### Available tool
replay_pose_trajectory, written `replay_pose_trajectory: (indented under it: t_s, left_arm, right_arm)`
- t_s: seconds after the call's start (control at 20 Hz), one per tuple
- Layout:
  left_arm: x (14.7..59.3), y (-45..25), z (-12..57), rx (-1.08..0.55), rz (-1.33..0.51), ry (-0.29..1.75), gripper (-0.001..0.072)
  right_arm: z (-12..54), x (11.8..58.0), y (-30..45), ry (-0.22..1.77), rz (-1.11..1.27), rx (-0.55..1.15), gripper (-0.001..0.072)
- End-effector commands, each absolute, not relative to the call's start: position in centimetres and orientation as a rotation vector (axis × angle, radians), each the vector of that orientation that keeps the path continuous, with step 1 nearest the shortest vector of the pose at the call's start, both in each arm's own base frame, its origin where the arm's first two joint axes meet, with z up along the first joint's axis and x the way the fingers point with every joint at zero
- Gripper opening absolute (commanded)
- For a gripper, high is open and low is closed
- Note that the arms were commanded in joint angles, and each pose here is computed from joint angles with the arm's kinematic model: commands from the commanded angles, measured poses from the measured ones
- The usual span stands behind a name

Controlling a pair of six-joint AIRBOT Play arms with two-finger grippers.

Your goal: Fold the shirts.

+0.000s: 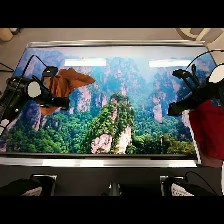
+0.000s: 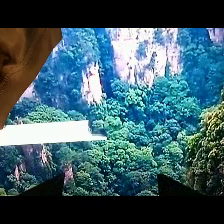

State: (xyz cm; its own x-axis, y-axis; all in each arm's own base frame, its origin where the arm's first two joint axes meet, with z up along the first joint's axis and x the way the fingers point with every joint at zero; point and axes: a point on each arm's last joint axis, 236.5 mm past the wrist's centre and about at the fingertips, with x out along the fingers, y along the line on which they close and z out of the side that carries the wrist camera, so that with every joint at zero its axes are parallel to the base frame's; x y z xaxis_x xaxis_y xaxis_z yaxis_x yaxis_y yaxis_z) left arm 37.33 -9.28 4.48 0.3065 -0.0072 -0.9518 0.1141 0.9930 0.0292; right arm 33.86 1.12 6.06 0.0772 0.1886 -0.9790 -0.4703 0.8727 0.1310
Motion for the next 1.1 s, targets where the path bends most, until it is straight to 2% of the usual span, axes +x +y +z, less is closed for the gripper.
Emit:
replay_pose_trajectory:
  t_s: [0.0, 0.6, 0.75, 1.05]
  left_arm:
    - [37.3, -9.3, 4.5, 0.098, -0.081, 1.257, 0.0710]
    - [37.3, -9.3, 4.5, 0.098, -0.081, 1.257, 0.0710]
    - [38.4, -9.8, 4.8, 0.053, -0.068, 1.213, 0.0711]
    - [45.0, -11.6, 6.4, 0.017, -0.118, 0.947, 0.0710]
  right_arm:
    - [6.0, 33.9, 1.2, 1.413, 0.502, -0.242, 0.0670]
    - [6.0, 33.9, 1.1, 1.413, 0.501, -0.243, 0.0669]
    - [6.6, 37.3, 1.1, 1.272, 0.454, -0.250, 0.0670]
    - [8.4, 42.8, 0.2, 1.047, 0.354, -0.280, 0.0671]
